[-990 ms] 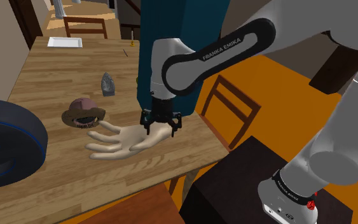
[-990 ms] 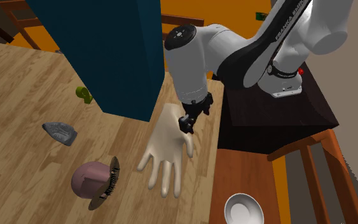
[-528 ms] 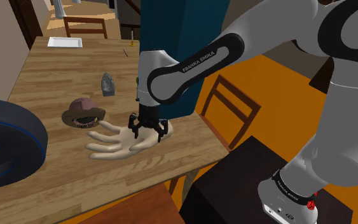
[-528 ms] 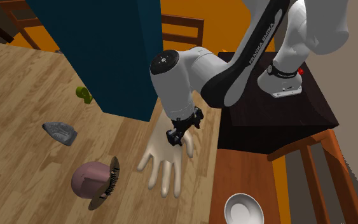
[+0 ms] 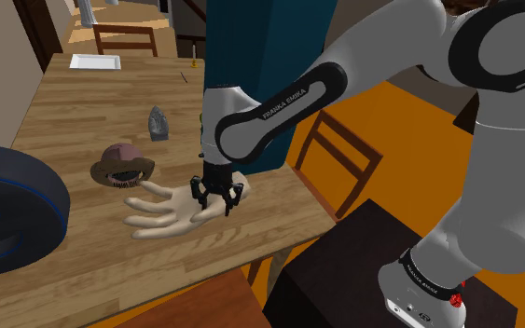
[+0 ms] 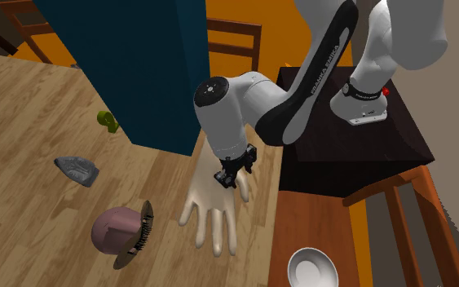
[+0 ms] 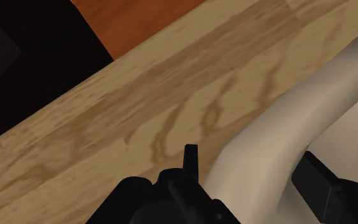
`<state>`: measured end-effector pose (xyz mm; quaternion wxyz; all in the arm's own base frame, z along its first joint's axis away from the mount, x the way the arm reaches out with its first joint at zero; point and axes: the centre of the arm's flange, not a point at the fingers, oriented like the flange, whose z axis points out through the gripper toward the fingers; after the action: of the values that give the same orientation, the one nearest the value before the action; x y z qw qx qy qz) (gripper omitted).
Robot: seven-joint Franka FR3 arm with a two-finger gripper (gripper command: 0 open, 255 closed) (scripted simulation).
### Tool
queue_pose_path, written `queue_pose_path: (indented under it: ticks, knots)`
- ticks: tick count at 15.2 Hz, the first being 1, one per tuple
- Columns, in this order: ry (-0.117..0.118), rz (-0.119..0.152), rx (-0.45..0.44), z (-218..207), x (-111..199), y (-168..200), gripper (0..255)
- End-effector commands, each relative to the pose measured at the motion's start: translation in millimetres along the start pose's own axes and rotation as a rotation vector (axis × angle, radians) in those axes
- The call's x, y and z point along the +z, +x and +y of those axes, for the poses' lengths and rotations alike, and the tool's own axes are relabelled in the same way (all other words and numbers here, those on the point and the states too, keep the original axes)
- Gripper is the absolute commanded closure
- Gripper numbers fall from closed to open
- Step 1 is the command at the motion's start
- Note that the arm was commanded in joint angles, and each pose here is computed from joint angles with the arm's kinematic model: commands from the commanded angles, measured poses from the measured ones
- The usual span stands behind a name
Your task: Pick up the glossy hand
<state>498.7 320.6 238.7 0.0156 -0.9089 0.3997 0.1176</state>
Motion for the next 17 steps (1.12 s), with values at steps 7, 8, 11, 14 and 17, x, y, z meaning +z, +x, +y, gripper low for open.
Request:
queue_pose_path:
  ticks: [7,8,11,14,17]
  knots:
    - [-0.002,-0.001,-0.001,1,2,0,255]
    - [-0.002,-0.001,-0.001,0,2,0,255]
    - [-0.002,-0.001,-0.001,1,-14,-4,255]
    - [-0.002,-0.001,-0.001,2,-29,-7,255]
    - [-0.002,-0.001,-0.001,3,-45,-11,255]
